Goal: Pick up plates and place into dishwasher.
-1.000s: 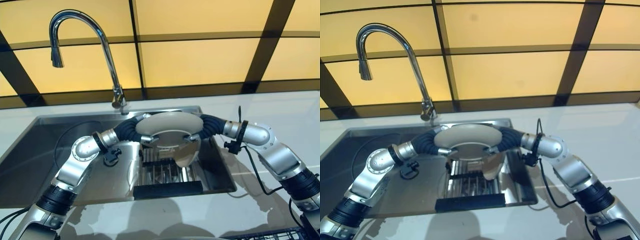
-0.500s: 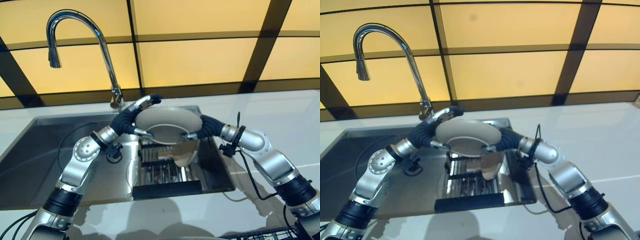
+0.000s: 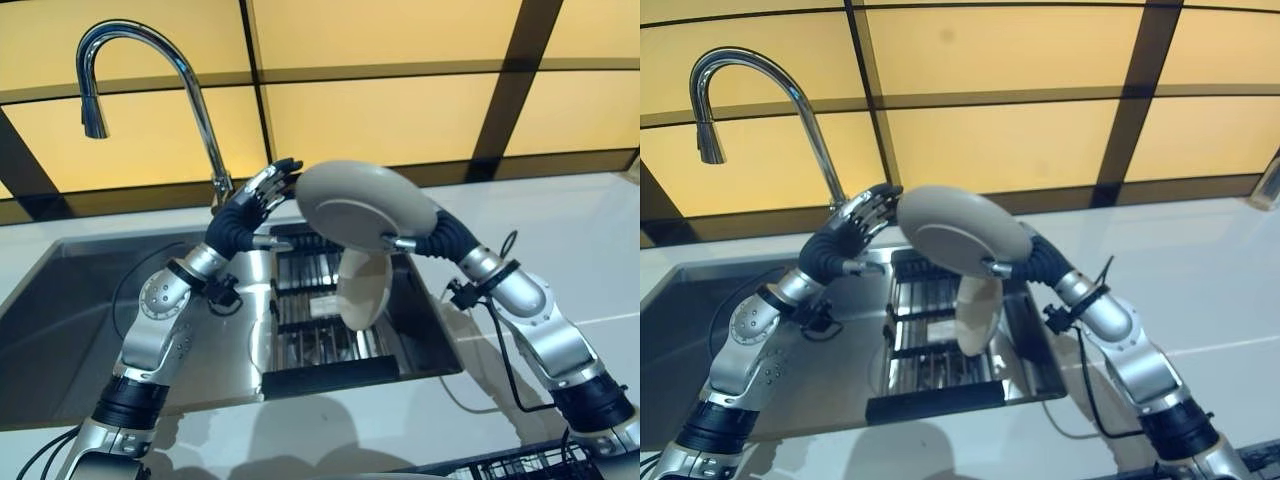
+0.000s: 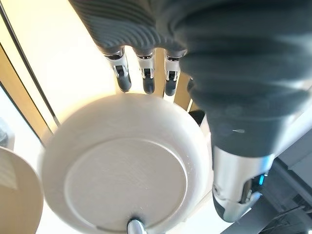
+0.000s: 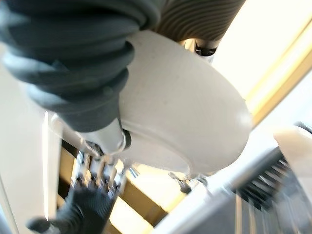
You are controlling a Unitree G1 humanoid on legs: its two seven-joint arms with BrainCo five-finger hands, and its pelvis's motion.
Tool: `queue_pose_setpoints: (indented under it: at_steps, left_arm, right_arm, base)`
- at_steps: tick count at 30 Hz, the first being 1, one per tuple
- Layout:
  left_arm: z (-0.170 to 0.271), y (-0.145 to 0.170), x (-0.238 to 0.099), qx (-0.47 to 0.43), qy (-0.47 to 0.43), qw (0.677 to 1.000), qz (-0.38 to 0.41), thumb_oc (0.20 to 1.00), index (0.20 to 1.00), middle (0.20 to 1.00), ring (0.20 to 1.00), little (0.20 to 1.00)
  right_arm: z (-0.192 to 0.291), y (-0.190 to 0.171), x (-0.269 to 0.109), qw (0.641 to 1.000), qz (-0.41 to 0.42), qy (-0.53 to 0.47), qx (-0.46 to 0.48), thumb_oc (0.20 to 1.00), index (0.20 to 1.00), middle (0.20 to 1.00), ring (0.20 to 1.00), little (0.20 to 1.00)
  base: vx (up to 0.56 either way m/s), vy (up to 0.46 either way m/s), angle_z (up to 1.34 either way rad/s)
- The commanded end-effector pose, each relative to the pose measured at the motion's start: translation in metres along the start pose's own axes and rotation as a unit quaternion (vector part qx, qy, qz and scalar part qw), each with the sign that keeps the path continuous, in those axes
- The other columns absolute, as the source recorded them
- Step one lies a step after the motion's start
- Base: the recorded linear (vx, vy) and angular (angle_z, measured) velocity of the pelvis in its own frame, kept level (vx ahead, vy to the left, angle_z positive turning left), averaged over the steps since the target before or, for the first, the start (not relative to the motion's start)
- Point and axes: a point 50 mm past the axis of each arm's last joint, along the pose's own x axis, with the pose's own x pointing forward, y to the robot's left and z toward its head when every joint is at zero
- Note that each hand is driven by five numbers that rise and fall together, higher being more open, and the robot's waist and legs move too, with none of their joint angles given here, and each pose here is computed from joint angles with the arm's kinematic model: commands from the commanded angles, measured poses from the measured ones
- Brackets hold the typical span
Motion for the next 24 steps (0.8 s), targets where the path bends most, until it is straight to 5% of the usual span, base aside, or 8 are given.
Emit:
queue_pose_setpoints:
  at_steps: [1, 24]
  left_arm:
    - [0.003, 0.006, -0.004, -0.015, -0.016, 1.000, 0.012, 1.000, 1.000, 1.000, 1.000, 1.000]
    - [-0.003, 0.033, -0.037, -0.034, -0.015, 0.993, 0.110, 1.000, 1.000, 1.000, 1.000, 1.000]
  right_arm:
    - [0.030, -0.037, -0.001, 0.990, -0.106, -0.089, -0.020, 0.200, 0.200, 0.200, 0.200, 0.200]
    - [-0.011, -0.065, -0.056, 0.980, -0.195, 0.042, -0.023, 0.200, 0.200, 0.200, 0.200, 0.200]
  base:
    - [-0.02, -0.046, -0.16]
    - [0.00, -0.054, -0.30]
